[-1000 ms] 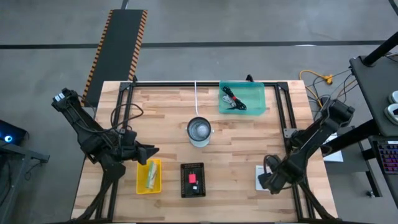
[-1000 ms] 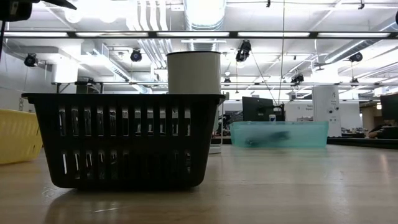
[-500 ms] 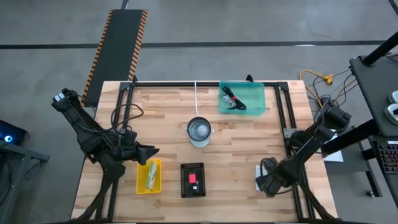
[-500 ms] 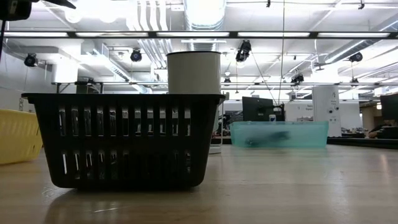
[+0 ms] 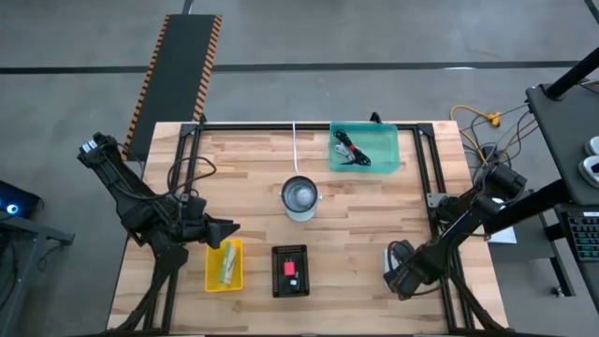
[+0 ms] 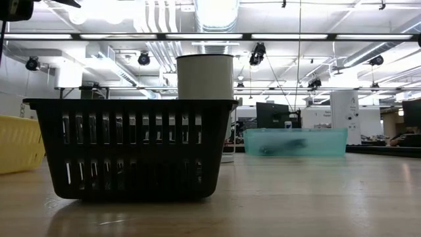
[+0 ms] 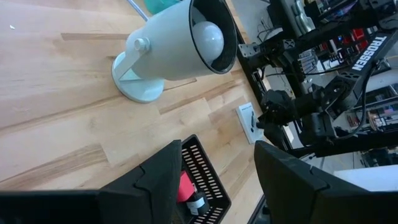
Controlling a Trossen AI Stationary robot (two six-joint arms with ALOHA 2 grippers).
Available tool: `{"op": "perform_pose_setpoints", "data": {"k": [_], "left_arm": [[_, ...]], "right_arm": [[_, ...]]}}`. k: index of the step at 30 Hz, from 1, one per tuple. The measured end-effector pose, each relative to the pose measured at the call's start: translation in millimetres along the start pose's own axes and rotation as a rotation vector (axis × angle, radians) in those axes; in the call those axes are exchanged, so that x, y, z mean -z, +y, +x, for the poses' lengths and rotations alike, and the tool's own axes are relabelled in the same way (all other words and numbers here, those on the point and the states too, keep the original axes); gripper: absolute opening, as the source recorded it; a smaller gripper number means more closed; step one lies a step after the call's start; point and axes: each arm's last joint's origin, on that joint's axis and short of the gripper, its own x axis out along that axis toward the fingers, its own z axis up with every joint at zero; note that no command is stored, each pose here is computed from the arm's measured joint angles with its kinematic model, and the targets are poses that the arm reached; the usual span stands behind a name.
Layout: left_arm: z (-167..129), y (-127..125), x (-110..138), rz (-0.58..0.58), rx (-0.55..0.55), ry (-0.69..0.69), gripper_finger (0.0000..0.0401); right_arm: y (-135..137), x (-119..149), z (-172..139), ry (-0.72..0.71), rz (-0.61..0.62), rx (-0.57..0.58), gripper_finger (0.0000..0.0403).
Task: Pick and place items into bin
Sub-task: Put the card reader box into the yellow bin
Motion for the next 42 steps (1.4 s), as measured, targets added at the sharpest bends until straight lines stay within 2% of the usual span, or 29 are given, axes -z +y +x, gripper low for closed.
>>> {"op": "perform_pose_setpoints", "data": {"k": [6,11,14,20,24,27,32,36,42], "left_arm": [[0,0,0,0.002,-0.001,-0.001,0.0185],[0,0,0,0.001,-0.001,0.000,0.0185],[0,-1,1,-0.008,0.006,0.001,0.0185],[0,-4,1,-0.038,0.032,0.006,0.0185],[1,-7,2,-0.049,0.053,-0.015,0.0185],[5,-16,6,0.036,0.113,-0.136,0.0185],[14,-50,13,0.285,0.191,-0.357,0.0185],[30,-74,14,0.445,0.226,-0.448,0.0185],[59,-90,2,0.496,0.307,-0.500,0.0185]], "right_arm": [[-2,-1,1,0.014,-0.026,-0.029,0.0021],[-2,-2,0,0.012,-0.036,-0.037,0.0011],[-4,-3,-6,-0.021,-0.031,-0.083,0.0010],[-12,-15,-32,-0.246,0.010,-0.263,0.0008],[-18,-25,-56,-0.427,0.027,-0.439,0.0008],[-23,-33,-76,-0.585,0.063,-0.569,0.0008],[-28,-45,-114,-0.854,0.056,-0.719,0.0008],[-27,-52,-147,-1.009,-0.024,-0.752,0.0008],[-24,-65,-189,-1.116,-0.097,-0.697,0.0008]]}}
